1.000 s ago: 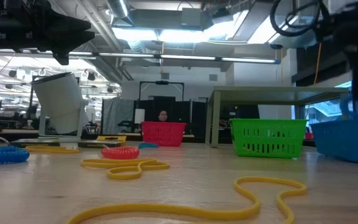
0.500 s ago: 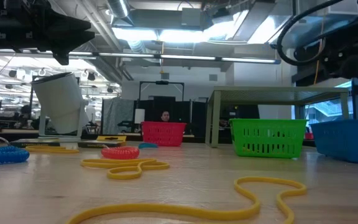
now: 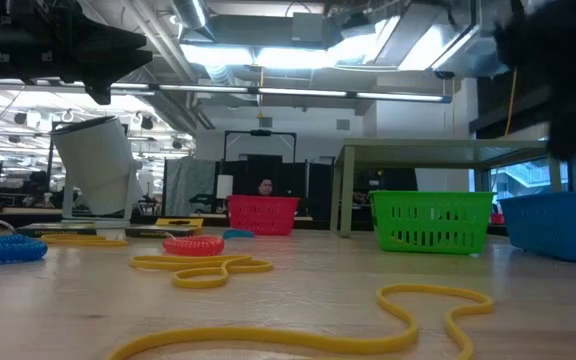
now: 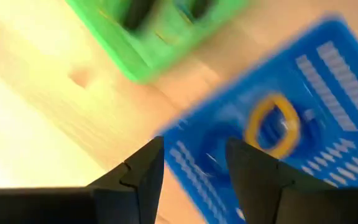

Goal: Pick & Place Office Desk Supplies
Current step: Put the orange spring keychain into the blue bin

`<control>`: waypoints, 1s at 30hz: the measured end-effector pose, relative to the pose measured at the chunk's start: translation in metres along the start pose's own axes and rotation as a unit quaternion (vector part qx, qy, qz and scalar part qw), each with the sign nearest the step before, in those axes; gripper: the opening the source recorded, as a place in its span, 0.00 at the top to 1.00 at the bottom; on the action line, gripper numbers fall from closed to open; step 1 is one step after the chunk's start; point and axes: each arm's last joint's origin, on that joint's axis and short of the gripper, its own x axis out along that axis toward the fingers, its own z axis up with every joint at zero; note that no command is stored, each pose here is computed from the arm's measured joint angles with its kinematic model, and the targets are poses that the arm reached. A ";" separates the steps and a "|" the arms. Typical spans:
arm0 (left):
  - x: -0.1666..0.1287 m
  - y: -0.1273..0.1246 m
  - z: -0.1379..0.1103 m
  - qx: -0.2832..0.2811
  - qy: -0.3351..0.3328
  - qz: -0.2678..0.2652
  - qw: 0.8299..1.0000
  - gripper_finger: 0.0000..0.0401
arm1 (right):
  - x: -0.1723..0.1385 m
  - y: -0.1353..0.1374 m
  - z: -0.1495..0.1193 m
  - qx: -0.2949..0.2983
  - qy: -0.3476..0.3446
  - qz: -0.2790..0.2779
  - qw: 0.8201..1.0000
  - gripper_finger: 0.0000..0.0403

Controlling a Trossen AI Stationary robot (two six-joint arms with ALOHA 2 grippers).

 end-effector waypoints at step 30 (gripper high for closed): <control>0.000 0.000 0.000 0.000 0.000 0.000 1.000 0.67 | 0.079 0.122 0.076 -0.155 -0.274 0.271 0.909 0.53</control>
